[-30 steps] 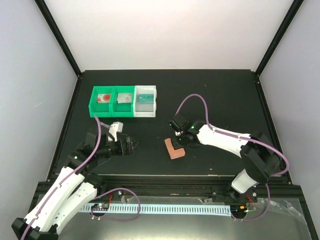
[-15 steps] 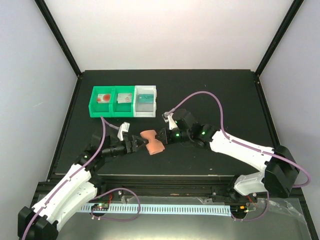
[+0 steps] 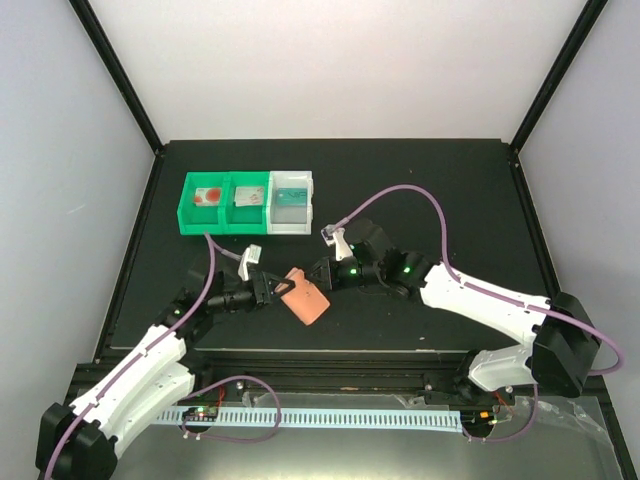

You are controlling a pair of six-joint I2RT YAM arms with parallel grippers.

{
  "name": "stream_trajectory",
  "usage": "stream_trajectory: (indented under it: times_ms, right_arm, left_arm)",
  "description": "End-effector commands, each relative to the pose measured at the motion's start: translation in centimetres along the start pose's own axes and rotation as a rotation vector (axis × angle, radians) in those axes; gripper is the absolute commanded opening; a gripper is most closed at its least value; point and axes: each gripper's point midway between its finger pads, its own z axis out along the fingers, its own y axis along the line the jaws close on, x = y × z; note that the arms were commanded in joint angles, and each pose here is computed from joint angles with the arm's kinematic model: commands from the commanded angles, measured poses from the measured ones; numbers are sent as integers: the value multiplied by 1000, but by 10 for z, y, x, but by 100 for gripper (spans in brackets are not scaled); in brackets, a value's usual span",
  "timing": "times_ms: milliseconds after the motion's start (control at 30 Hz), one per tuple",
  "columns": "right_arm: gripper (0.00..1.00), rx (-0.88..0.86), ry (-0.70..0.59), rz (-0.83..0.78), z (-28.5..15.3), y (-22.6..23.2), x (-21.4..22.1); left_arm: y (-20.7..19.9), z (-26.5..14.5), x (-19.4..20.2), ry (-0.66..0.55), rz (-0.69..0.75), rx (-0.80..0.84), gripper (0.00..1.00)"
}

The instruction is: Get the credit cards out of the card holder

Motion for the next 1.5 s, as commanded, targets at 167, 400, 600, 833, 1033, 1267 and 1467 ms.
stream_trajectory:
  times_ms: [167,400,600,833,1033,1267,1467]
  right_arm:
    - [1,4,15,-14,5,-5,8]
    - [1,73,20,-49,-1,-23,16]
    - [1,87,36,-25,0,-38,31]
    - [1,223,37,35,16,-83,43]
    - [1,311,110,71,23,-109,62]
    - [1,263,91,89,17,-100,61]
    - [1,82,68,125,17,-61,51]
  left_arm:
    - [9,6,3,32,3,-6,2]
    - [14,7,3,37,40,-28,1]
    - [38,16,8,82,-11,-104,5]
    - [69,29,6,133,-17,-220,24]
    - [94,26,5,173,-6,-380,53]
    - [84,19,6,151,23,-356,78]
    - [67,19,12,163,40,-263,79]
